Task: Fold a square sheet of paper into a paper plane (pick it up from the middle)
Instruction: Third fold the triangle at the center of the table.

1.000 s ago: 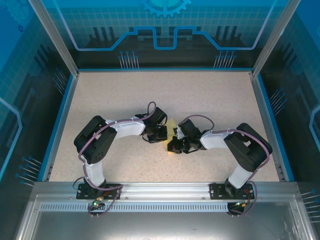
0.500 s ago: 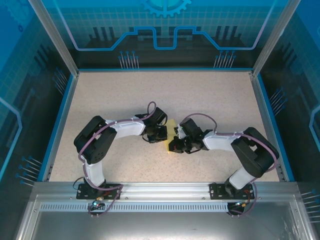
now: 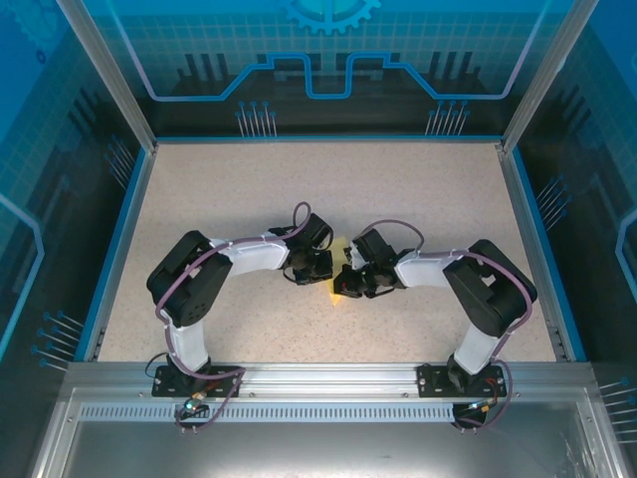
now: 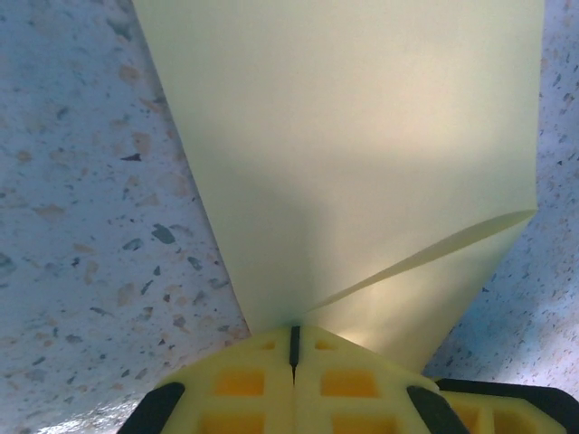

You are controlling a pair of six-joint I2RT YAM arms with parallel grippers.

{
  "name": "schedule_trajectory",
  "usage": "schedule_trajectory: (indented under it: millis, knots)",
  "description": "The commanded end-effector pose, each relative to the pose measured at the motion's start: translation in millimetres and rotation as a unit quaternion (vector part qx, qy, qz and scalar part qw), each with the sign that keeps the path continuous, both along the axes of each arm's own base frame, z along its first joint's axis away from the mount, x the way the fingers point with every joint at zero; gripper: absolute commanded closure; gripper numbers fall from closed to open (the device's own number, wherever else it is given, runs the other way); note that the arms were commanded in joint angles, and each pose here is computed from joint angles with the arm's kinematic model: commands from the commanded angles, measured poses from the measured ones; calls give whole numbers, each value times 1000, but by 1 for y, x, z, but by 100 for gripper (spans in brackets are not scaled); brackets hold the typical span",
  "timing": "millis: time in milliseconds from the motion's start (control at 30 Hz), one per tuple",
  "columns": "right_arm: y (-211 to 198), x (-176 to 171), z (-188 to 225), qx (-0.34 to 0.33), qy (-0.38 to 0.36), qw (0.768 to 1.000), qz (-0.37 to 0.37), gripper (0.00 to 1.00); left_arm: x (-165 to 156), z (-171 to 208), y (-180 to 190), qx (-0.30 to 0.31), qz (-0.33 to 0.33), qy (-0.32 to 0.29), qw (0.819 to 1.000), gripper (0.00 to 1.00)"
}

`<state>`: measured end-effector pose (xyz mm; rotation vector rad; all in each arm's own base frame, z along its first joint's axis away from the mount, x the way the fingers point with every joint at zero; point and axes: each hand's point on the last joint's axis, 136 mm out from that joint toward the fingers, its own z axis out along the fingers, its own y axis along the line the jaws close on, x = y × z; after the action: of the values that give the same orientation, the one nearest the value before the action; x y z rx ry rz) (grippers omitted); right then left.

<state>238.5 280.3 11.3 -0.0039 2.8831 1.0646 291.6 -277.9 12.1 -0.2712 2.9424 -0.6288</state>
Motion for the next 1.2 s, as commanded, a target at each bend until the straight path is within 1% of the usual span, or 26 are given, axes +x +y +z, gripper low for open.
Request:
schedule_trajectory:
  millis: [0, 167, 300, 367, 500, 667, 900, 1167]
  knots:
    - [-12, -15, -16, -15, 34, 999, -10, 100, -31, -41, 54, 121, 13, 55, 991, 100]
    - [-24, -32, -21, -19, 47, 999, -19, 100, -34, -46, 57, 128, 15, 63, 990, 100]
    - [-34, -41, -12, -27, 38, 999, -18, 100, -36, -49, 58, 129, 16, 64, 989, 100]
    - [-35, -36, 1, -23, 20, 999, -20, 100, -36, -48, 59, 130, 15, 62, 990, 100]
    - [-29, -17, 31, -9, -26, 999, -25, 100, -35, -47, 58, 128, 14, 61, 990, 100]
    - [-22, 10, 43, -1, -42, 999, -33, 100, -34, -46, 57, 126, 13, 59, 990, 100]
    - [-18, 28, 23, 5, -24, 999, -36, 100, -32, -45, 56, 125, 12, 58, 990, 100]
    - [-33, 16, -5, -26, 5, 999, -38, 100, -32, -44, 55, 124, 12, 57, 991, 100]
